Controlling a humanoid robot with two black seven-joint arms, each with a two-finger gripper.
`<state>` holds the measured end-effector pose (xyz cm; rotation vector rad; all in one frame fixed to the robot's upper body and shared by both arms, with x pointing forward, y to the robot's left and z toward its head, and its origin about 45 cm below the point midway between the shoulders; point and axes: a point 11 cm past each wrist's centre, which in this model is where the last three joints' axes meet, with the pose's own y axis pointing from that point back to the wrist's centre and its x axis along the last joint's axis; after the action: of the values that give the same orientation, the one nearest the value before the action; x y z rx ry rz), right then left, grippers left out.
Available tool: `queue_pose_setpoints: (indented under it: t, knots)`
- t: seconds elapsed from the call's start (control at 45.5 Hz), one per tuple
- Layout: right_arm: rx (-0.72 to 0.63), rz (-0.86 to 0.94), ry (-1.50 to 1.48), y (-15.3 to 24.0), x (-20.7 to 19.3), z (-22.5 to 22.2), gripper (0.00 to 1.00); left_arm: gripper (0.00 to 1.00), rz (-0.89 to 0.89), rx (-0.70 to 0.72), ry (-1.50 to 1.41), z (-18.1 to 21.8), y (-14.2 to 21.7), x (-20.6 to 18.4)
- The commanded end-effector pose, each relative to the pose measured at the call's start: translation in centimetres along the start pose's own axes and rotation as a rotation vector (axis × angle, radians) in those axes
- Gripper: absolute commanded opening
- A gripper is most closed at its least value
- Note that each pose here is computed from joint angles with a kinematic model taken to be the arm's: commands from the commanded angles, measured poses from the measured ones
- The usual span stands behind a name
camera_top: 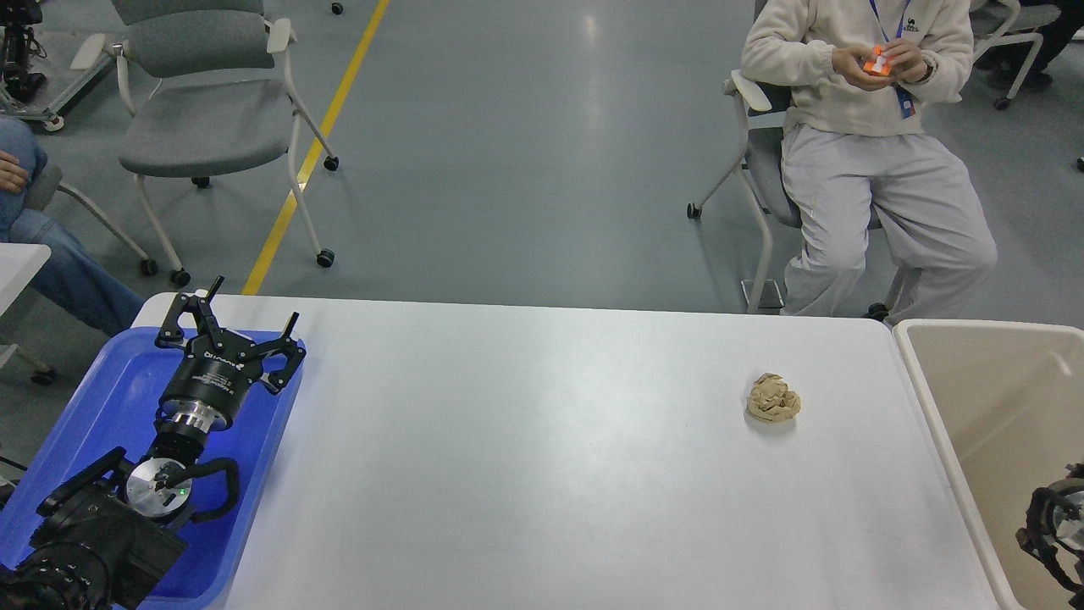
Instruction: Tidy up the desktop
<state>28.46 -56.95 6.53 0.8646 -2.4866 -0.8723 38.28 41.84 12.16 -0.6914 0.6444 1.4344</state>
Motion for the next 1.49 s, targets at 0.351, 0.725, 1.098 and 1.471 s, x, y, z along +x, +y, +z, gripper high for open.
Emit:
queue_pose_setpoints:
  t: [0.351,0.725,1.098,1.471]
  knots:
    - [0.167,-0.325,-0.109,3.7,-5.3,-11.9,1.00,1.00,0.000,0.001,-0.001,0.0,0.0,0.0]
    - [0.236,-0.873,-0.268,13.6,-16.3,-16.8,1.00,1.00,0.000,0.000,0.000,0.0,0.0,0.0]
    - [0.154,-1.208,-0.265,20.5,-23.5,-12.8,1.00,1.00,0.000,-0.001,0.000,0.0,0.0,0.0]
    - [0.110,-1.345,-0.189,22.9,-27.6,-7.8,1.00,1.00,0.000,0.000,0.000,0.0,0.0,0.0]
